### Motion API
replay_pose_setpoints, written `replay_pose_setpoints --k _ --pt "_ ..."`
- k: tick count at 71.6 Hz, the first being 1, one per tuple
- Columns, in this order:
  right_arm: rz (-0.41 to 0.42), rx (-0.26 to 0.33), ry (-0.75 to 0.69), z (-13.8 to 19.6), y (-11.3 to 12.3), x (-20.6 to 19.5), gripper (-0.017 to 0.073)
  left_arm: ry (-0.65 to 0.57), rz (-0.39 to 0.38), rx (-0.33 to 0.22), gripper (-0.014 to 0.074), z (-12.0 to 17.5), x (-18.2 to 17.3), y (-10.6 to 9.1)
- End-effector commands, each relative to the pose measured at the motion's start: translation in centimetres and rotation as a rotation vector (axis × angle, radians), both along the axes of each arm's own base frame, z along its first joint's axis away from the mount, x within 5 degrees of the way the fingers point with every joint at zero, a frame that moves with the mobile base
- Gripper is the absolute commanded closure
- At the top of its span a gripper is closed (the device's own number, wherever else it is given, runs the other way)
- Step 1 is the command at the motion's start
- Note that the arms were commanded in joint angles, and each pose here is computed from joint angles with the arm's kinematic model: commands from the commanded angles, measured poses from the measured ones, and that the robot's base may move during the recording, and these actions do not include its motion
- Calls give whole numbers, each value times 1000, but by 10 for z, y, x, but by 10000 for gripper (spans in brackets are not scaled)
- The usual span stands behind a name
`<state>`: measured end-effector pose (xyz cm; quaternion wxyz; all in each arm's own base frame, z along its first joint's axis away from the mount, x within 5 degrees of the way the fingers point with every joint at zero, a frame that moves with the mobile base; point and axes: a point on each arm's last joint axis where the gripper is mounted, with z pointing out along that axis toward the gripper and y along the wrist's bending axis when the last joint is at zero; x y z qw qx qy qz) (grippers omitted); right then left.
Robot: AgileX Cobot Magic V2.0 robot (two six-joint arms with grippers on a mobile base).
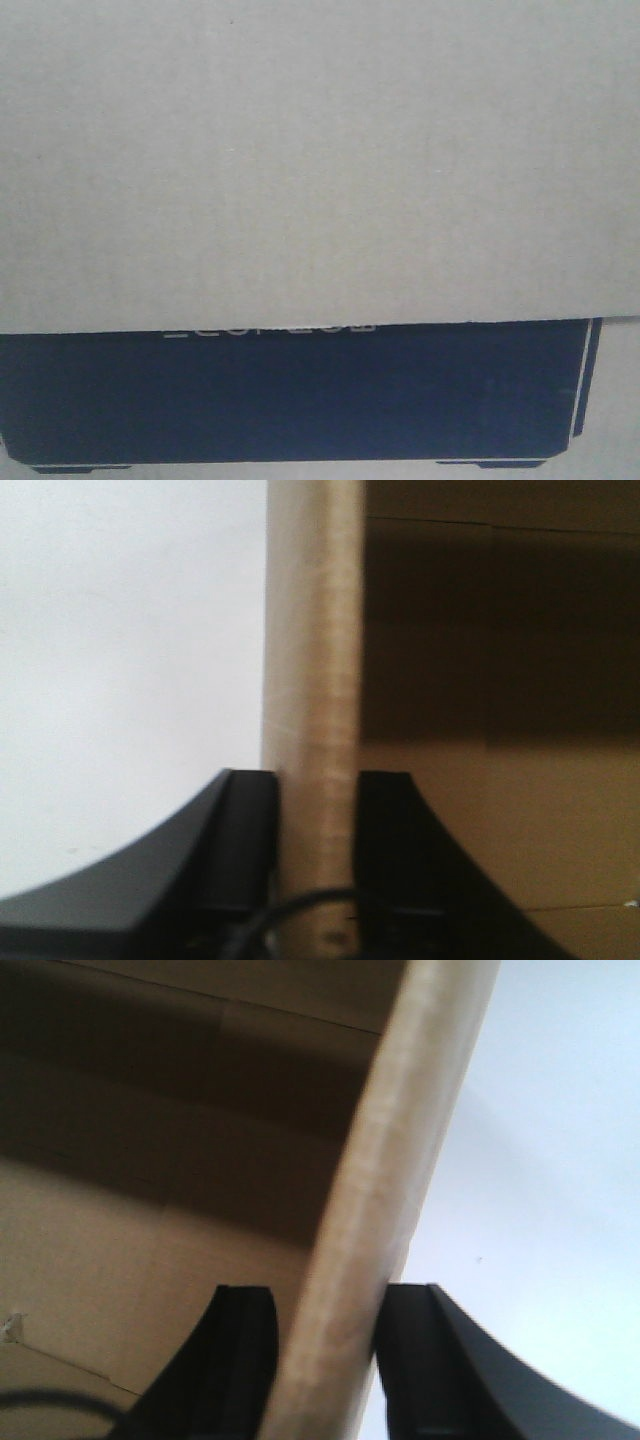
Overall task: Grab box from left shelf to table start
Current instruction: 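Open both grippers to release the box walls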
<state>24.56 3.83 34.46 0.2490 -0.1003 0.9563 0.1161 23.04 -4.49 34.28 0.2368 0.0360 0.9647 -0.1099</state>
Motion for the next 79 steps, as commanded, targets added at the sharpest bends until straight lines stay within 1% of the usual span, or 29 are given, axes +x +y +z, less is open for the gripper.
replay_pose_setpoints --k 1,2,4,8,11,14,20,26,30,34,41,46,51,57,66,73,76,79 --pt "42 229 -90 26 22 -6 177 -72 -11 -256 244 25 -3 -22" --pt "42 229 -90 26 22 -6 165 -72 -11 -256 230 25 -3 -22" --pt "42 229 -90 26 22 -6 106 -72 -11 -256 176 25 -3 -22" --pt "42 229 -90 26 22 -6 40 -72 -11 -259 90 25 -3 -22" --pt "42 229 -90 26 22 -6 1 -72 -11 -260 53 25 -3 -23" --pt "44 229 -89 26 22 -6 -16 -74 -11 -261 32 25 -3 -23" --pt "49 227 -94 30 22 -7 -17 -82 -12 -260 40 27 -5 -22" --pt "58 208 -106 36 21 -7 -15 -102 -14 -252 40 32 -7 -21" --pt "65 184 -111 40 19 -8 -15 -125 -16 -235 40 37 -10 -19" --pt "68 157 -118 45 17 -9 -15 -149 -19 -204 47 42 -12 -16" --pt "63 106 -121 52 13 -10 -15 -179 -23 -176 49 50 -16 -14" --pt "57 84 -134 58 11 -11 -15 -212 -26 -160 49 59 -21 -12" --pt "44 77 -158 65 10 -14 -15 -242 -30 -124 49 69 -26 -8" --pt "40 70 -196 74 8 -20 -13 -276 -27 -62 49 79 -30 -3" --pt "34 61 -245 85 6 -30 -13 -299 -23 1 49 89 -37 3" --pt "32 64 -288 93 5 -40 -5 -333 -24 -1 79 100 -44 5" --pt "32 66 -306 97 5 -44 27 -367 -22 -7 107 107 -50 5" --pt "32 67 -325 100 4 -50 82 -403 -20 -13 144 113 -56 6"
